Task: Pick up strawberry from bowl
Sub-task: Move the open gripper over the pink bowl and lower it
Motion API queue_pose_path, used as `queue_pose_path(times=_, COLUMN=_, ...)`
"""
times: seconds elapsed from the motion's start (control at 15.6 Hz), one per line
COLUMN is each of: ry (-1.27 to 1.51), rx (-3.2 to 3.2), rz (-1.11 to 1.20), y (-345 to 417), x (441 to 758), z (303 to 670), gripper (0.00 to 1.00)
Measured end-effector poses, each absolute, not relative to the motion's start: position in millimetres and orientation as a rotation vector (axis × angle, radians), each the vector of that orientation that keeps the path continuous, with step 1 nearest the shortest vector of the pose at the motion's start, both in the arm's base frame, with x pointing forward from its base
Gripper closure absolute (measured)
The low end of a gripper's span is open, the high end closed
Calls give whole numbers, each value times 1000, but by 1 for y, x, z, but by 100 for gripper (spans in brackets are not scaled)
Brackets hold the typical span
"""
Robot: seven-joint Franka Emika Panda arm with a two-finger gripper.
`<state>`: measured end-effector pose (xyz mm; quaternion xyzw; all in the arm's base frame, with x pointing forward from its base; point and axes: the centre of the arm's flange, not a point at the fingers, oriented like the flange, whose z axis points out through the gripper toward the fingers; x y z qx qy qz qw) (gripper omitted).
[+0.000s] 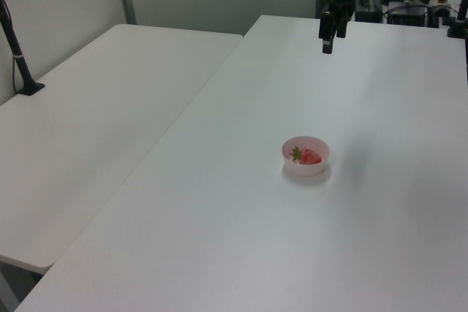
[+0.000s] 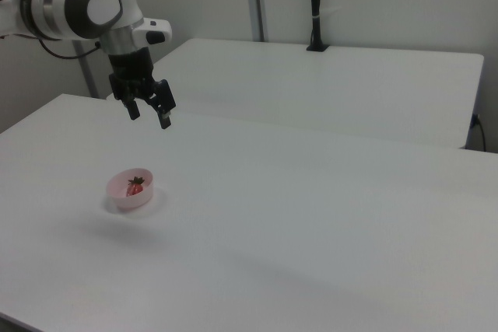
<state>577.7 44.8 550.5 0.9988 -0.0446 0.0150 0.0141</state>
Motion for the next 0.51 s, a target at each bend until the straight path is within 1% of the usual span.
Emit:
queue_pose_path(times=0.06, ry=-164, rx=3108, rz=50, y=34, x=579, z=552, gripper=0)
queue_pose_path(times=0.32, ry=-71, rx=3109, rz=101, y=18, x=584, z=553, gripper=0)
queue_pose_path(times=0.51, ry=28, rx=3108, rz=90, y=18, x=587, z=547, gripper=0)
